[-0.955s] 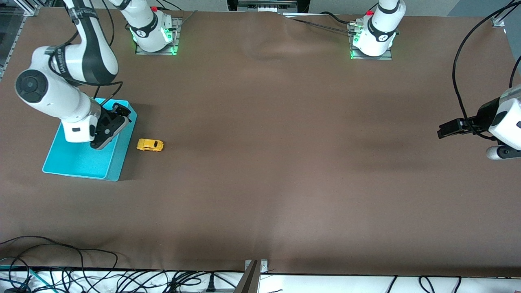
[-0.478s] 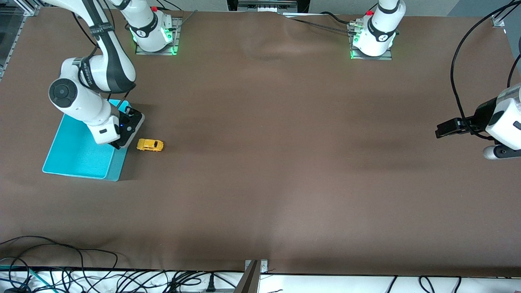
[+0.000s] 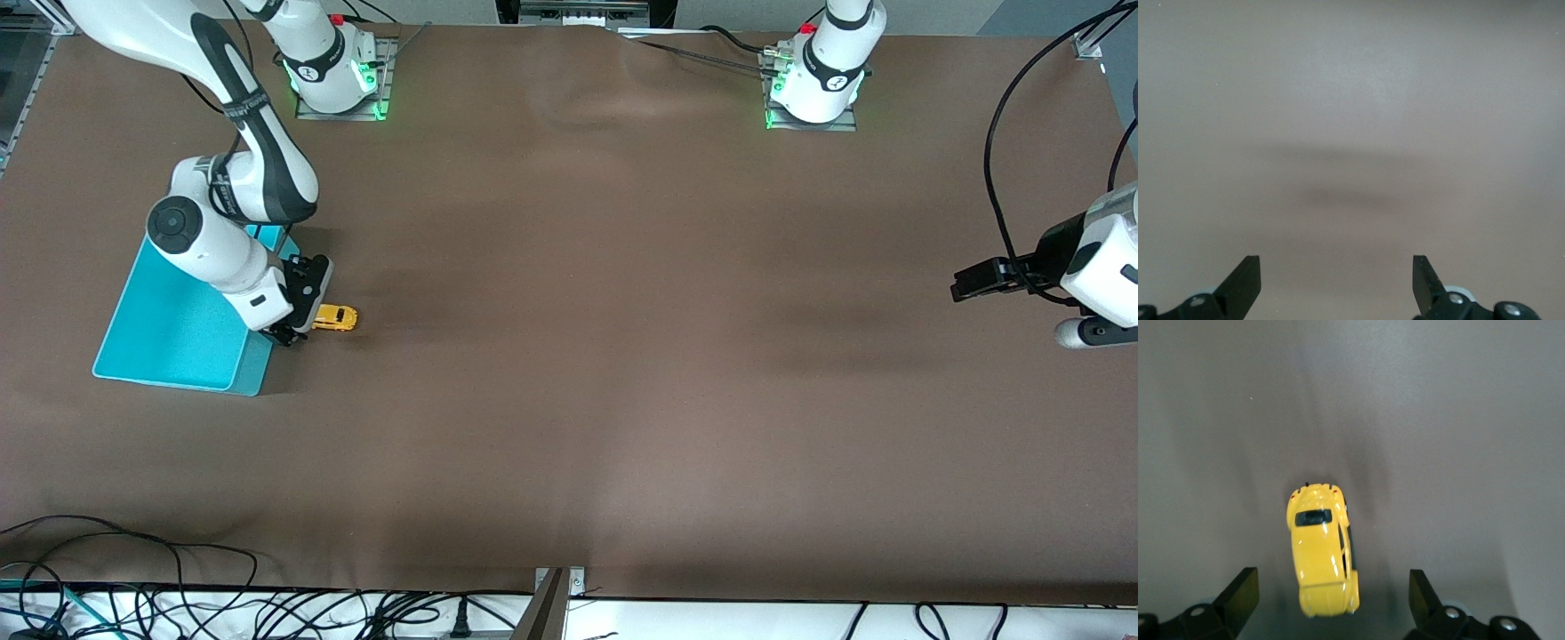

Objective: Wind up and store yellow beetle car
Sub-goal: 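Lower the right gripper and close it on the yellow car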

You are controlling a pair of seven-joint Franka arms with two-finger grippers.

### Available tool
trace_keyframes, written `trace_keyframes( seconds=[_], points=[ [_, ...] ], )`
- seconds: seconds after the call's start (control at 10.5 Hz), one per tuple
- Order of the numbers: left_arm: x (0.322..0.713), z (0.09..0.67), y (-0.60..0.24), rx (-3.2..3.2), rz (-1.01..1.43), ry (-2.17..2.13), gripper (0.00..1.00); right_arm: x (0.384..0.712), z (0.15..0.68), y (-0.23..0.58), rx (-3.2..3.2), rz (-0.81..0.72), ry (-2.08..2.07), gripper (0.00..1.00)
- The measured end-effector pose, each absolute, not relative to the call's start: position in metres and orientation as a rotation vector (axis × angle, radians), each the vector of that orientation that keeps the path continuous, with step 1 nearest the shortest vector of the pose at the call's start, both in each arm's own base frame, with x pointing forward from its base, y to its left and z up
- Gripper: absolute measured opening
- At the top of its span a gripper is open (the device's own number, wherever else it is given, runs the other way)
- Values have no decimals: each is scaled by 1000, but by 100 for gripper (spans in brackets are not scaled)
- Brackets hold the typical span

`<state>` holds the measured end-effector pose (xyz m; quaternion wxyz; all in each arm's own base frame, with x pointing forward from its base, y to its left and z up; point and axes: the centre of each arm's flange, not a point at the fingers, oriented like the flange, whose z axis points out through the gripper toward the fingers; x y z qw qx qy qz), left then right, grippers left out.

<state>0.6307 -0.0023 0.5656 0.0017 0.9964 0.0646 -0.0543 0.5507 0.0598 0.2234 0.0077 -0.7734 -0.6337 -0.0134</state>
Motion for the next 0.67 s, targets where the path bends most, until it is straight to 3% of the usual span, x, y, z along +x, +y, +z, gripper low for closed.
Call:
trace_keyframes(
  seconds=[0.67],
  points=[
    [631, 566, -2, 3127, -170, 203, 100, 535, 188, 61, -2387, -20, -1991, 100]
  ],
)
